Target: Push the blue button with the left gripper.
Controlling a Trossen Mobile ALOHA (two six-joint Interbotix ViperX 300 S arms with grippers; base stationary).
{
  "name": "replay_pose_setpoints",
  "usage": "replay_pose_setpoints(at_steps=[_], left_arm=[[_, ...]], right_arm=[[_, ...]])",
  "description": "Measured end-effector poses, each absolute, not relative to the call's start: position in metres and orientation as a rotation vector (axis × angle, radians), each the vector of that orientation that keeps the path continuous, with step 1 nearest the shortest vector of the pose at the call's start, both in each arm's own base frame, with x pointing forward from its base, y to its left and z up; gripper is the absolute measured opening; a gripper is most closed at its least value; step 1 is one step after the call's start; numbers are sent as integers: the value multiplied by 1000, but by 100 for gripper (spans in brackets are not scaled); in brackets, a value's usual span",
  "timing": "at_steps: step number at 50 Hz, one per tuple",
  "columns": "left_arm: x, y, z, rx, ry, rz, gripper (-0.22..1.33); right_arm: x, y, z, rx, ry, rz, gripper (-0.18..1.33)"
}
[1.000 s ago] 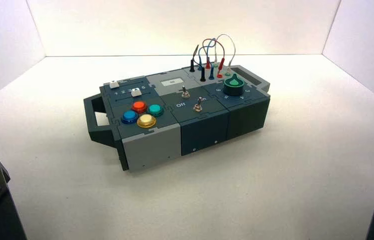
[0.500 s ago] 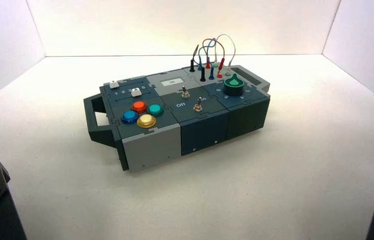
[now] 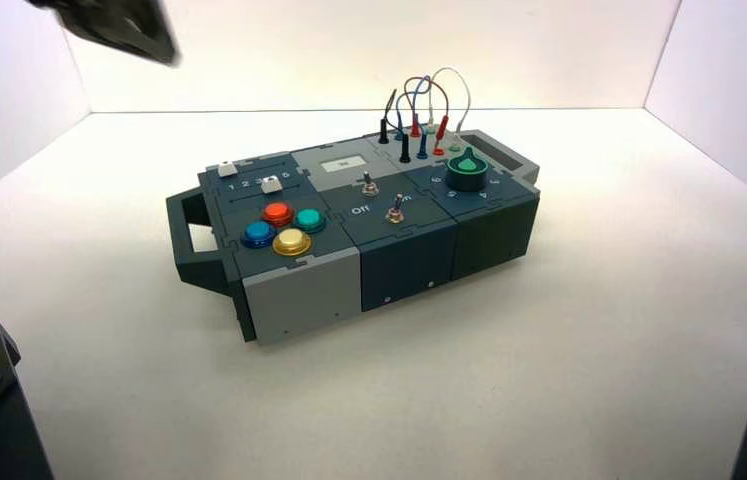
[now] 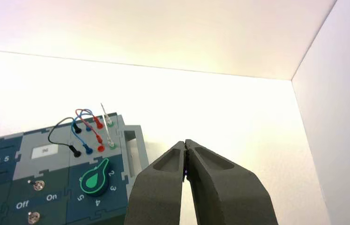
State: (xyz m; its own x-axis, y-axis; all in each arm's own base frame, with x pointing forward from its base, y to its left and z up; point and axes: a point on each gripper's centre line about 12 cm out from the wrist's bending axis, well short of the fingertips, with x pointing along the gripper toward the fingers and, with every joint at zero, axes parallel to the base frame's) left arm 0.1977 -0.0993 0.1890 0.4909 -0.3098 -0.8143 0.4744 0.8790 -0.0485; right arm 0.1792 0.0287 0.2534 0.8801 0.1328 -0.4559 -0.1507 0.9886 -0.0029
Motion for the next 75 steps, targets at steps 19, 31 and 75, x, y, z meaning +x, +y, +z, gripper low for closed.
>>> replay_pose_setpoints(at_steps=[19, 31, 75], left_arm=[[185, -117, 170, 231, 1142, -552, -16], [191, -123, 157, 251, 1213, -553, -16], [192, -152, 108, 369, 1437, -604, -16]], right_arm=[[189, 30, 239, -46, 553, 147, -14], [189, 30, 239, -45, 555, 146, -14], [189, 30, 239, -47, 561, 145, -14]])
